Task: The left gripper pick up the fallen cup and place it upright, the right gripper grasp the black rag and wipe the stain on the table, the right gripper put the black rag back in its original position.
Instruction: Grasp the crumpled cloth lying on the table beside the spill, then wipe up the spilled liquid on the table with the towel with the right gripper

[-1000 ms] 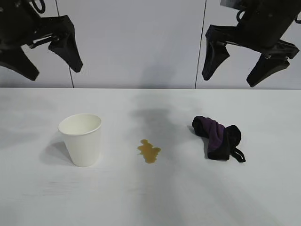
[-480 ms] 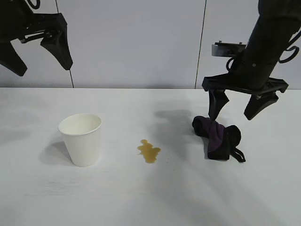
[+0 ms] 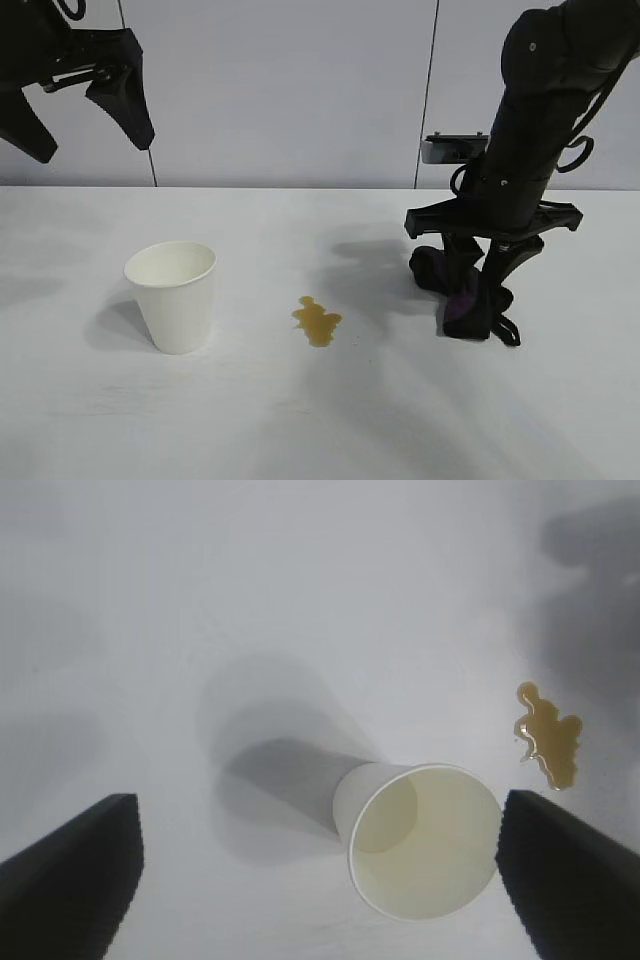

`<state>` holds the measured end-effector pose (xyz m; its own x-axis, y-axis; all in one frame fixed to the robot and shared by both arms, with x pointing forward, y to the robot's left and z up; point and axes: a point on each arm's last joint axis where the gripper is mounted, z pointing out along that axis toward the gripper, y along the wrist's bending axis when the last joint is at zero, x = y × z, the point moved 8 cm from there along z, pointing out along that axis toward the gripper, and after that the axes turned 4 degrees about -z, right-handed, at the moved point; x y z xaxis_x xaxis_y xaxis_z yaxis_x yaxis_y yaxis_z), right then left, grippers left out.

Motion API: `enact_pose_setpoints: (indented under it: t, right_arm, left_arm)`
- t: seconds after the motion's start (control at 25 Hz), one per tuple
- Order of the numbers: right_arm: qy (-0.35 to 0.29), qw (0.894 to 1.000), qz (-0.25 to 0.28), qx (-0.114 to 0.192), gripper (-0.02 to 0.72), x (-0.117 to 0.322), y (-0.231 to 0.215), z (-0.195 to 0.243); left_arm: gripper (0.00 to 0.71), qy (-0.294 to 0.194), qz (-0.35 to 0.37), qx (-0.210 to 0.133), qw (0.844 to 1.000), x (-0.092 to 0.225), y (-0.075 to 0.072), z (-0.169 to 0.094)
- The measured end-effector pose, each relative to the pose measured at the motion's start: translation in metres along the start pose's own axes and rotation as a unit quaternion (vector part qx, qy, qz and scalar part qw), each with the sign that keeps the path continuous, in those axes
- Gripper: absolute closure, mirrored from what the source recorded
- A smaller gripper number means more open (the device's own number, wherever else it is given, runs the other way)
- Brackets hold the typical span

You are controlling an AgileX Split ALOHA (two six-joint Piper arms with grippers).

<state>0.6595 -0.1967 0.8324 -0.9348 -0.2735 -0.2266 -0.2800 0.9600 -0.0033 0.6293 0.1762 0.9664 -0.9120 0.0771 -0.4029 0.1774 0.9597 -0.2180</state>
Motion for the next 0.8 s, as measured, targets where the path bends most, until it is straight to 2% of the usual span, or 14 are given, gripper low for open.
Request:
enact_pose_setpoints:
  t: [0.08, 0.16, 0.32, 0.44, 0.64, 0.8]
  right_arm:
    - [0.0, 1.0, 0.004, -0.004, 0.649, 0.0, 0.001, 0.0]
    - [0.004, 1.0, 0.008, -0.018, 0.66, 0.001, 0.007, -0.002]
    - [-0.026, 0.997, -0.009, -0.073, 0.663, -0.007, 0.049, -0.035]
    - [-0.056, 0.993, -0.036, -0.101, 0.663, -0.011, 0.089, -0.063]
    - [-0.056, 0.987, -0.092, -0.12, 0.663, -0.002, 0.142, -0.066]
    - [-0.047, 0.985, -0.109, -0.122, 0.663, 0.004, 0.159, -0.053]
  left_arm:
    - [0.017, 0.001, 0.0, 0.0, 1.0, 0.0, 0.0, 0.0]
    - [0.017, 0.002, 0.0, 0.0, 1.0, 0.001, 0.0, 0.0]
    - [0.017, 0.002, 0.0, 0.0, 1.0, 0.001, 0.0, 0.0]
    - [0.017, 0.002, 0.0, 0.0, 1.0, 0.001, 0.0, 0.0]
    - [0.017, 0.003, 0.0, 0.0, 1.0, 0.001, 0.0, 0.0]
    - [0.017, 0.005, 0.0, 0.0, 1.0, 0.002, 0.0, 0.0]
